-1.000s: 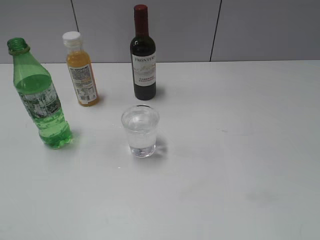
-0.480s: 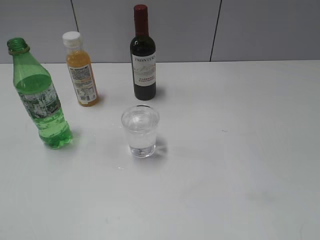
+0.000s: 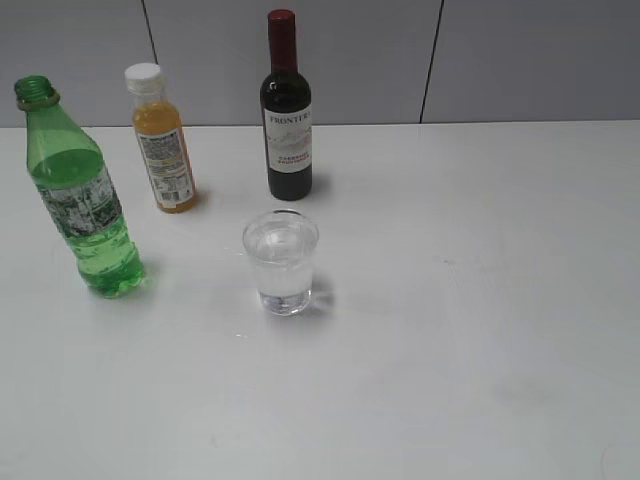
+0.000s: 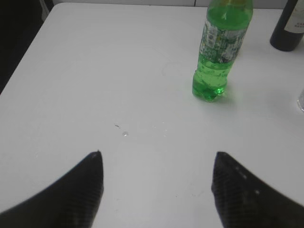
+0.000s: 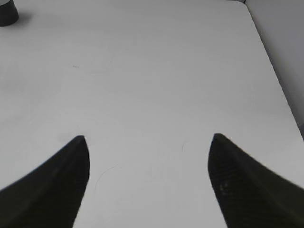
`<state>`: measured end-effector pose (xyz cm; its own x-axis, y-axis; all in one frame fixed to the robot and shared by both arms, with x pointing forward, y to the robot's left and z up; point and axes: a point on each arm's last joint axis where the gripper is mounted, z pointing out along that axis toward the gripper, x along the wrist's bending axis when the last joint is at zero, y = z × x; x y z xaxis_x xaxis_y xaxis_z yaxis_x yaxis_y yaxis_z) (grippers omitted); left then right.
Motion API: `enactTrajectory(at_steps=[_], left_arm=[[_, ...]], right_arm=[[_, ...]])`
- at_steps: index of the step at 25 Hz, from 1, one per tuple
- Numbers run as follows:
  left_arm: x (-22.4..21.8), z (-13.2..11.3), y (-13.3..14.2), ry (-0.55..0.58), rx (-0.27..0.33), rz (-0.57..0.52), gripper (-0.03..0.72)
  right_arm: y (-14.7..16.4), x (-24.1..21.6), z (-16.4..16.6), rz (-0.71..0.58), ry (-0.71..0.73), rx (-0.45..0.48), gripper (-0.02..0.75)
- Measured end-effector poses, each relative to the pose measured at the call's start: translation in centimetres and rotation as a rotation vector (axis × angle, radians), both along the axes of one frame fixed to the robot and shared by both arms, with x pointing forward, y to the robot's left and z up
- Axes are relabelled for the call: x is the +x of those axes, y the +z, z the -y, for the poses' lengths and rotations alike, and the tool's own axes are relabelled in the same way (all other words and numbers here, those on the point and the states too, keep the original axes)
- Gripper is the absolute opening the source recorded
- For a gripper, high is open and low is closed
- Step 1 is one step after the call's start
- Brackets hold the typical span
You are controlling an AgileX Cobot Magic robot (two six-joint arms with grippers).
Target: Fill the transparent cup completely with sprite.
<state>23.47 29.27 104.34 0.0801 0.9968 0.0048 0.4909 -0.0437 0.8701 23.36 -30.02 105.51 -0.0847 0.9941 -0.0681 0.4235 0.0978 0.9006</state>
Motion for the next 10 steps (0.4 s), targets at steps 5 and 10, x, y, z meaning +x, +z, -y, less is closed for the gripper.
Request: enactTrajectory(at_steps=[5, 10], left_arm=[[0.0, 0.0, 0.0, 0.0, 0.0, 0.0, 0.542], [0.0, 0.0, 0.0, 0.0, 0.0, 0.0, 0.531]], right_arm=[[0.0, 0.0, 0.0, 0.0, 0.0, 0.0, 0.591], [0.0, 0.0, -0.01, 0.0, 0.0, 0.001, 0.591]])
